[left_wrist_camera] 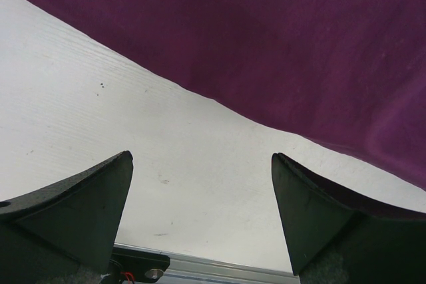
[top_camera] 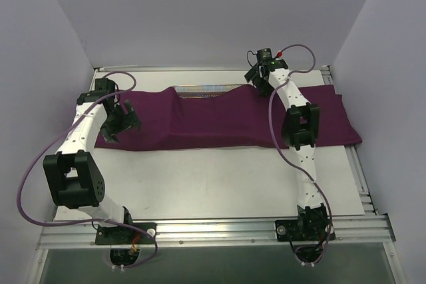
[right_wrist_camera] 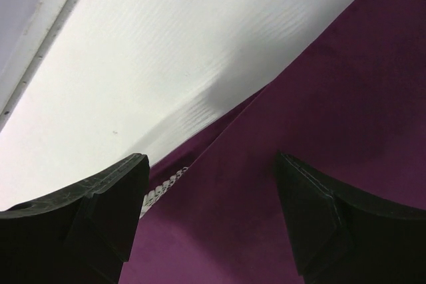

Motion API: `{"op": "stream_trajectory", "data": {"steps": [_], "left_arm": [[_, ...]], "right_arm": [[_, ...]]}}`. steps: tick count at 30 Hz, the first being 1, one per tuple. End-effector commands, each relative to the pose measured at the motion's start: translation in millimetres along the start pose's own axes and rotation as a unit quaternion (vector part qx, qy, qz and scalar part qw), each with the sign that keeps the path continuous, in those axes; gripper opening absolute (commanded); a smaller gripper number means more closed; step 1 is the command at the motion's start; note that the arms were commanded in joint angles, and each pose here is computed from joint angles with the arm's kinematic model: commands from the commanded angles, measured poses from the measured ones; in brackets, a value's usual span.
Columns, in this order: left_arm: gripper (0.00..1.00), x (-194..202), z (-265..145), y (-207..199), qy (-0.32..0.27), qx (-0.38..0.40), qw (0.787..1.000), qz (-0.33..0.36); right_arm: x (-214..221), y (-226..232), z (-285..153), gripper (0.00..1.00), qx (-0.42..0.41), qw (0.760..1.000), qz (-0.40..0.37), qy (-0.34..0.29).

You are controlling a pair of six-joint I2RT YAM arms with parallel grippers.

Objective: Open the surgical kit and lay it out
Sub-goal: Open the surgical kit at the center of the board.

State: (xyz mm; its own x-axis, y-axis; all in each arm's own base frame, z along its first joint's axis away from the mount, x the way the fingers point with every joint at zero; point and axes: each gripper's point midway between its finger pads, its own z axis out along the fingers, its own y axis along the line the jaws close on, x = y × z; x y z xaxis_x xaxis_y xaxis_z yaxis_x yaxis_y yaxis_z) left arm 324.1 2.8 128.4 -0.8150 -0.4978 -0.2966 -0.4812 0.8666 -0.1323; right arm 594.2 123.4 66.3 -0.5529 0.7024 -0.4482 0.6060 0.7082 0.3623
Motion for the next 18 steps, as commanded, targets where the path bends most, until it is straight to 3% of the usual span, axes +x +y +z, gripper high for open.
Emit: {"op": "stream_trajectory", "data": {"steps": [1,7,10,13,14,18], "left_arm": [[0.94,-11,-6,-7,-0.021,0.015,1.0,0.005],[0.94,-12,-5,-8,-0.021,0.015,1.0,0.006],[0.94,-12,-4,-8,-0.021,0.016,1.0,0.005],[0.94,-12,-4,-8,-0.021,0.016,1.0,0.005],[0.94,-13,-4,-9,-0.021,0.016,1.0,0.005],[0.94,-12,-5,-8,-0.021,0.015,1.0,0.006]], "right_arm": [[-6,-2,0,0.77,0.014,1.0,0.015,-0.013],[-9,-12,3,0.73,0.027,0.999,0.019,-0.012],[-9,-12,2,0.66,0.024,1.0,0.018,-0.01],[-10,-11,0,0.48,0.019,1.0,0.017,-0.011],[-11,-7,-3,0.38,0.013,1.0,0.018,-0.013],[-11,-5,-8,0.25,0.01,1.0,0.015,-0.013]]}}
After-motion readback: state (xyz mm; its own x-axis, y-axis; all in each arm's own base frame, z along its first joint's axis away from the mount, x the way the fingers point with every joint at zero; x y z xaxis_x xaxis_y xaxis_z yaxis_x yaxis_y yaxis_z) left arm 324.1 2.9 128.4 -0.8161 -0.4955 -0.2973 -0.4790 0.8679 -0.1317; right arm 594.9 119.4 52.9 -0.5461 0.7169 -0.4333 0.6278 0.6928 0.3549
